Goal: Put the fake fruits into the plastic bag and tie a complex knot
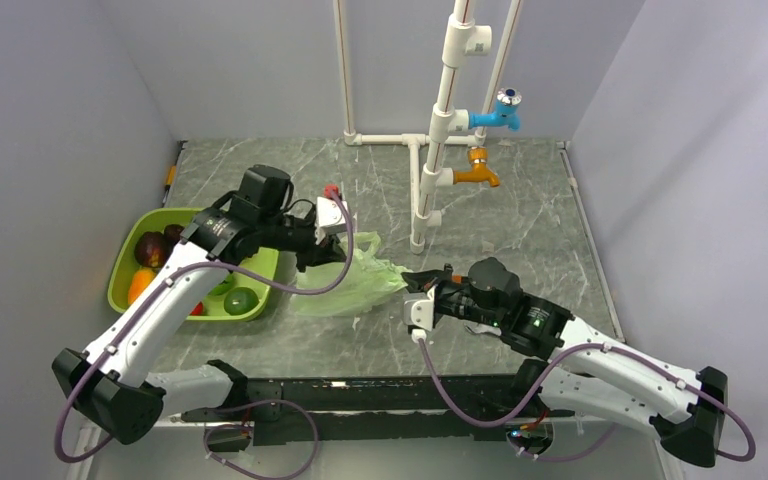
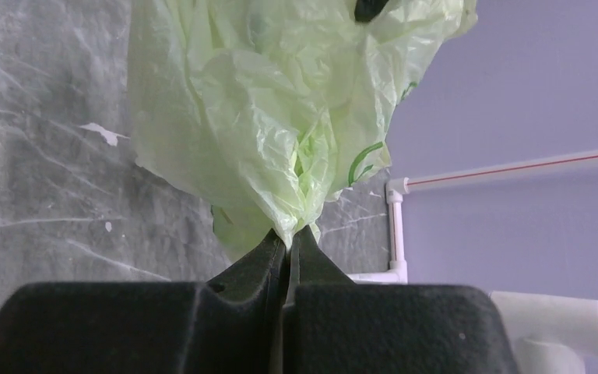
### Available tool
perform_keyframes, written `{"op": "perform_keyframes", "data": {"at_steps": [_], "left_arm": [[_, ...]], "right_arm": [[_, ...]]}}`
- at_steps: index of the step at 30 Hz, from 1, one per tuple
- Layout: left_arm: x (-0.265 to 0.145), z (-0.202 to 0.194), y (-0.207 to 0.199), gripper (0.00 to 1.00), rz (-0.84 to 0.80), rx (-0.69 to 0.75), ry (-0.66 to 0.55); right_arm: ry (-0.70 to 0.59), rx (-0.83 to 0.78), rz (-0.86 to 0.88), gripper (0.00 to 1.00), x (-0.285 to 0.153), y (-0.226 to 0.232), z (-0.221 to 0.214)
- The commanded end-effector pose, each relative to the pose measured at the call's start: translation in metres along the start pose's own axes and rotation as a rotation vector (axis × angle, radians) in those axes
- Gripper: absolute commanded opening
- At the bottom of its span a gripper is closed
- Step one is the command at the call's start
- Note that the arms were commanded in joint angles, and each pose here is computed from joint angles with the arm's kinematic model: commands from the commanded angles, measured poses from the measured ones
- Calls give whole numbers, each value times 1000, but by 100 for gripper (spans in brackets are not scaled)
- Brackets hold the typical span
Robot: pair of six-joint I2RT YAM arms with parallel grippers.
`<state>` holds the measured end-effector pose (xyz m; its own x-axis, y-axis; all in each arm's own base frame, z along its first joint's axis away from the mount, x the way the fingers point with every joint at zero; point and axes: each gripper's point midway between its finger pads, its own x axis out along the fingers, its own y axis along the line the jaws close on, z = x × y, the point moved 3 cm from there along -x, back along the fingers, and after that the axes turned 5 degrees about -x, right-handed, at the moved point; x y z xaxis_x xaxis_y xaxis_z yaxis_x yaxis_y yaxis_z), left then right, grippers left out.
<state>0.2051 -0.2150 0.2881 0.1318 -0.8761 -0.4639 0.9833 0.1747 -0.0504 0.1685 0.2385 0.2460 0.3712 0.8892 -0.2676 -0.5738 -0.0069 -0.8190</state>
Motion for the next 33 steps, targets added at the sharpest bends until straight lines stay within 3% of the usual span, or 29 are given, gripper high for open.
{"op": "perform_keyframes", "data": {"at_steps": [1, 4, 7, 11, 13, 16, 17, 18, 23, 31, 33], "left_arm": [[-25, 2, 1, 0, 52, -4, 28], [-73, 11, 22, 0, 190, -136, -141], [-108, 11, 36, 0, 357, -213, -235], [-115, 5, 37, 0, 443, -346, -316], [-109, 3, 33, 0, 432, -374, -352], [-105, 0, 32, 0, 445, -349, -355], [-104, 0, 31, 0, 447, -327, -345], [-102, 2, 29, 0, 447, -297, -339], [-88, 19, 16, 0, 452, -73, -327], [-58, 35, -22, 5, 230, 138, -282], [-53, 36, -36, 8, 159, 201, -256]], "right_arm": [[38, -30, -58, 0, -11, -10, -7], [121, 21, -38, 0, -22, 7, -36], [185, 61, -12, 0, -31, 25, -61], [201, 152, 11, 0, -30, 27, -62], [176, 223, 20, 23, -27, 16, -50], [111, 344, 6, 73, -25, -15, -23], [76, 392, 13, 96, -24, -22, -12], [35, 436, 14, 99, -23, -31, 0], [-133, 542, -19, 100, -7, -65, 56], [-192, 456, -66, 99, 54, -75, 79], [-150, 430, -53, 86, 68, -68, 70]]}}
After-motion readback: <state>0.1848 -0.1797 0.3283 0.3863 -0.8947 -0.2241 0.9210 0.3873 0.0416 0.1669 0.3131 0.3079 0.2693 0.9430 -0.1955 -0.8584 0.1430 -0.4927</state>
